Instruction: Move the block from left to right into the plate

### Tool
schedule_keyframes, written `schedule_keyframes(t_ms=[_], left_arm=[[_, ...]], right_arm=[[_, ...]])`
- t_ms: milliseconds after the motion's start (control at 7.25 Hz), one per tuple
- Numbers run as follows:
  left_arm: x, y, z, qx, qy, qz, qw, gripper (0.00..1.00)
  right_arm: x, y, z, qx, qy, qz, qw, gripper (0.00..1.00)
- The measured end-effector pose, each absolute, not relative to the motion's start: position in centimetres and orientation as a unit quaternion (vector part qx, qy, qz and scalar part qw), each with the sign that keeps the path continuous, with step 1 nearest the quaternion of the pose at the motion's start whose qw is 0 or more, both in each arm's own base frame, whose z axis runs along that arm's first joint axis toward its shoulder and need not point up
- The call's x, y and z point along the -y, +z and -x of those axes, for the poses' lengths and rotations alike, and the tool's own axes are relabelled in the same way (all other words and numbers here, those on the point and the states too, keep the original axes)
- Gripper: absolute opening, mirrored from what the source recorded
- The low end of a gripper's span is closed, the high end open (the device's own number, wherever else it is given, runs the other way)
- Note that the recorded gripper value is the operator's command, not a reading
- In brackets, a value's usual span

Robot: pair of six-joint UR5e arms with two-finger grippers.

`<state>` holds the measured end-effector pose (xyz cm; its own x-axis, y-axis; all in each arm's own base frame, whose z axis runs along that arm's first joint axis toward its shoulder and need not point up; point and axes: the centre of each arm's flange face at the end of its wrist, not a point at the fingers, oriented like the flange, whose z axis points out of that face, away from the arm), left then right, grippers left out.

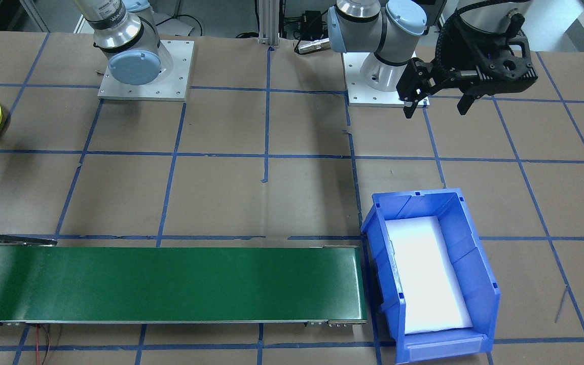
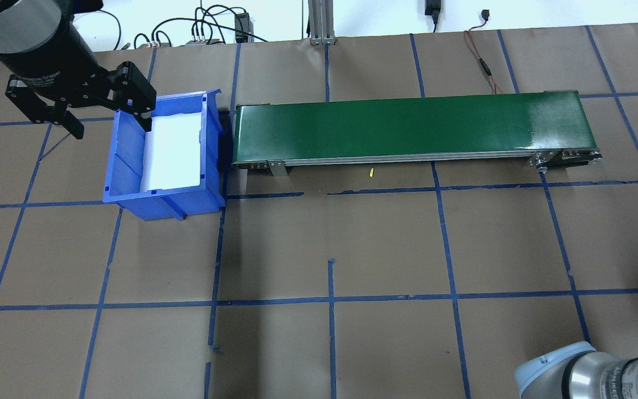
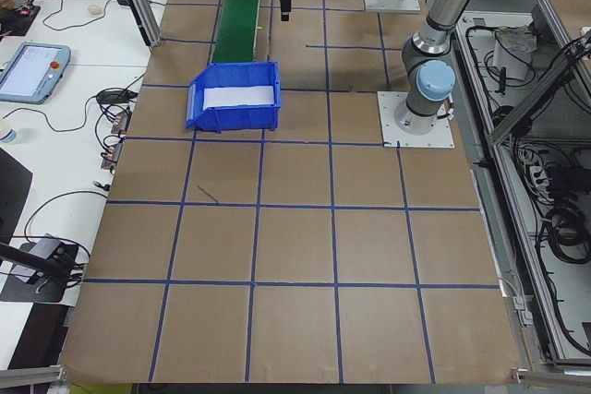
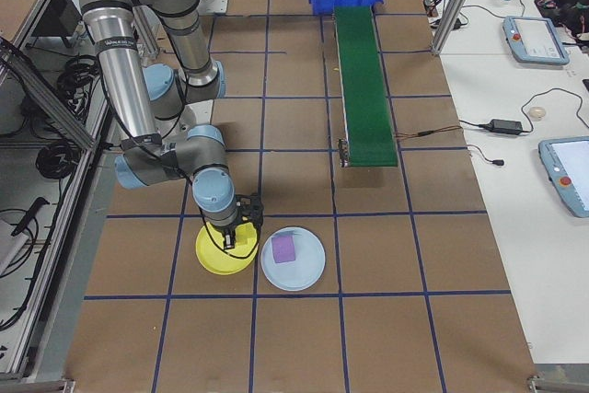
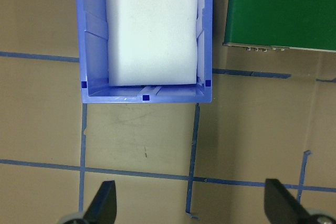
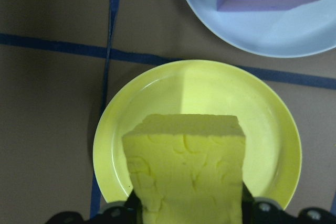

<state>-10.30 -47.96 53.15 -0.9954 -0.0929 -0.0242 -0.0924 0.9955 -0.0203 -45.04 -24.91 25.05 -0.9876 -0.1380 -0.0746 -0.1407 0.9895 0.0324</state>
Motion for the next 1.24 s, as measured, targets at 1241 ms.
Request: schedule_keyframes(t_ms=[1241], left_arm=[[48.0,53.1,10.3,-0.999,-0.010,0.047,0.013,1.00]], right_arm=[[38.4,28.5,37.2,-0.996,-0.034,0.073,0.035,1.00]])
